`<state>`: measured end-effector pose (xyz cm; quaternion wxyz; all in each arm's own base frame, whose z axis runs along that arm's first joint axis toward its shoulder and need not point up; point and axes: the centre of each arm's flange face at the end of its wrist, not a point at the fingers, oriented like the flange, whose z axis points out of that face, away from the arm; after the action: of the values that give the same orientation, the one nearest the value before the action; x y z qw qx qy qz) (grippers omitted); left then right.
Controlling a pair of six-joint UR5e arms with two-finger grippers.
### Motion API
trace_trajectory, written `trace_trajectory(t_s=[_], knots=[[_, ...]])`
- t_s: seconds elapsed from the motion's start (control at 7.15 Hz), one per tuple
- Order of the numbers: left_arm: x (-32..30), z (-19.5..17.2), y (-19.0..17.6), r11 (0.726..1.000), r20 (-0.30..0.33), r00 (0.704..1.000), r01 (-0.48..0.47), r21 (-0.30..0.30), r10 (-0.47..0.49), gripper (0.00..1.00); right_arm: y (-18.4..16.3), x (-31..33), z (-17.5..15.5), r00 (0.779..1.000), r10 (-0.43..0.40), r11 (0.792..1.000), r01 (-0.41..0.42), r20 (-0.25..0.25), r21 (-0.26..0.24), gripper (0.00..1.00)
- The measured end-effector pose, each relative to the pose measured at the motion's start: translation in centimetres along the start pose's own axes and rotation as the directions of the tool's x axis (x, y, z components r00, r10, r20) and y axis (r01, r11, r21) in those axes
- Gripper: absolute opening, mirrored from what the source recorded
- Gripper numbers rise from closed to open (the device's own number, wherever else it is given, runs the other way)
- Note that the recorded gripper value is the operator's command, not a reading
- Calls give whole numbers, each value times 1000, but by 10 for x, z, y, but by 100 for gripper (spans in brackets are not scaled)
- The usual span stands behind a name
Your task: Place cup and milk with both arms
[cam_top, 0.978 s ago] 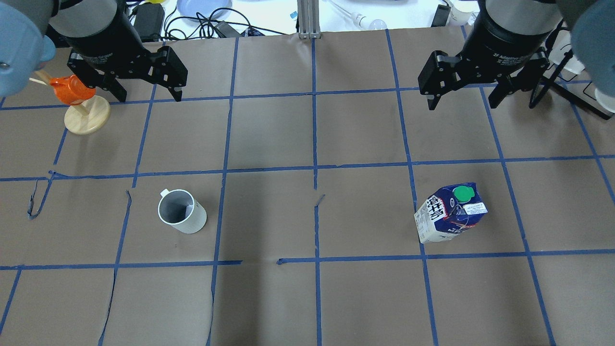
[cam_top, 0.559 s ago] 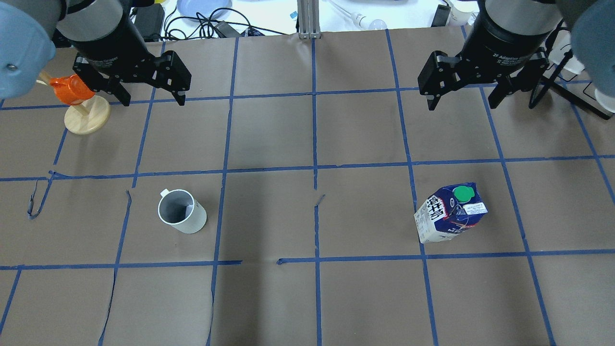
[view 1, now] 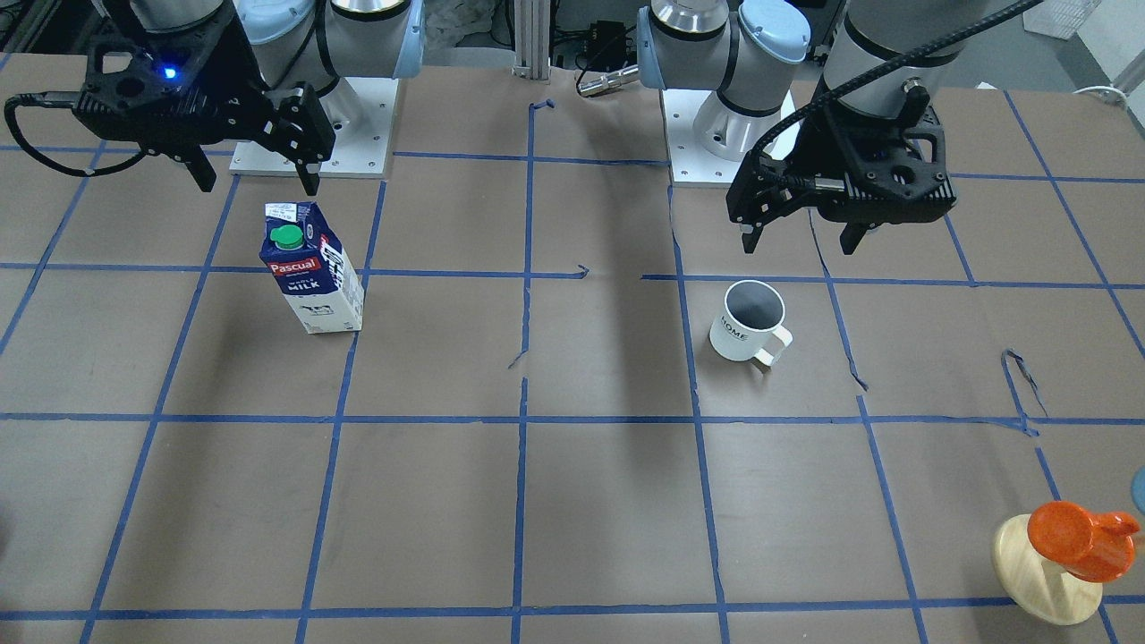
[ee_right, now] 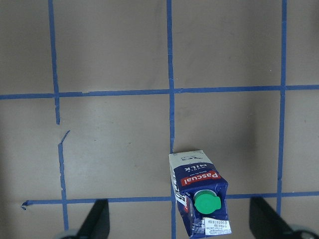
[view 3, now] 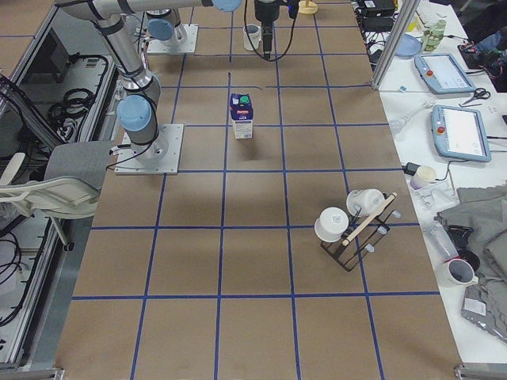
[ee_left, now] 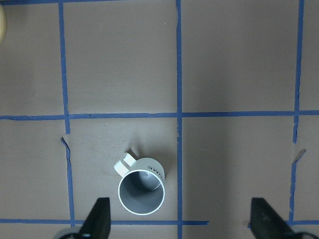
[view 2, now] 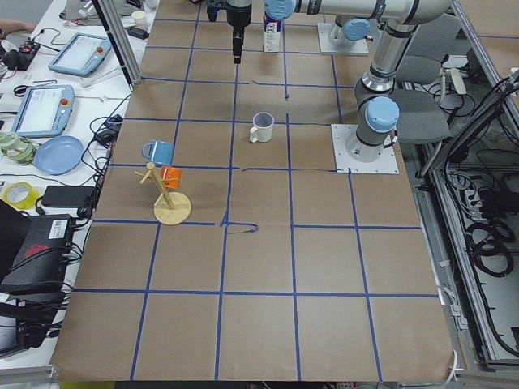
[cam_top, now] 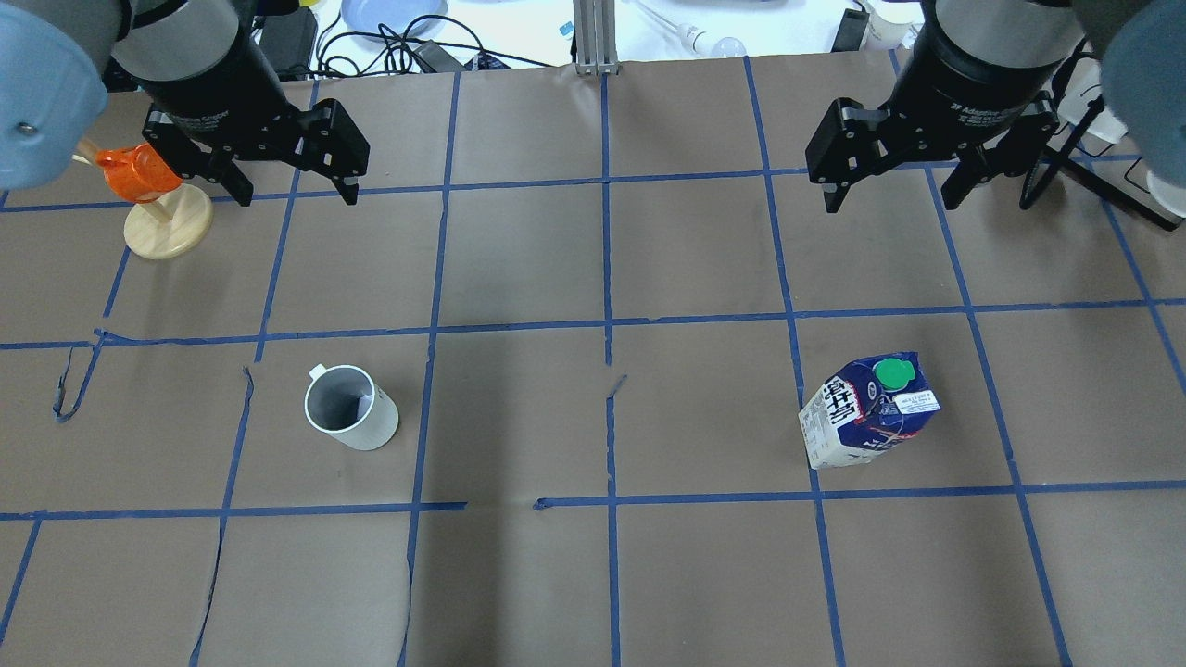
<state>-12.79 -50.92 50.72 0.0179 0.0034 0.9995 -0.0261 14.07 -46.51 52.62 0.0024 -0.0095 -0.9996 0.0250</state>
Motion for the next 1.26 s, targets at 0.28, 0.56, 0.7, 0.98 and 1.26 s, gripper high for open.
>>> trace_trajectory(t_s=[0.28,0.56,0.7,0.98,1.26], knots=[[-1,0,0,1000,-1,1000,3,0,-3,100,0,0,0,1000,0,1000,0,0,0,100],[-2,0,0,1000,-1,1000,4,0,-4,100,0,0,0,1000,0,1000,0,0,0,100],[-4,3,0,1000,2,1000,0,-8,0,100,0,0,0,1000,0,1000,0,0,0,100],[-41,62,5,995,-11,1000,-11,-103,10,100,0,0,0,1000,1,1000,-1,0,0,100],[-92,163,28,991,-35,999,-3,-132,-2,100,0,1,0,1000,1,1000,-1,0,-1,100]])
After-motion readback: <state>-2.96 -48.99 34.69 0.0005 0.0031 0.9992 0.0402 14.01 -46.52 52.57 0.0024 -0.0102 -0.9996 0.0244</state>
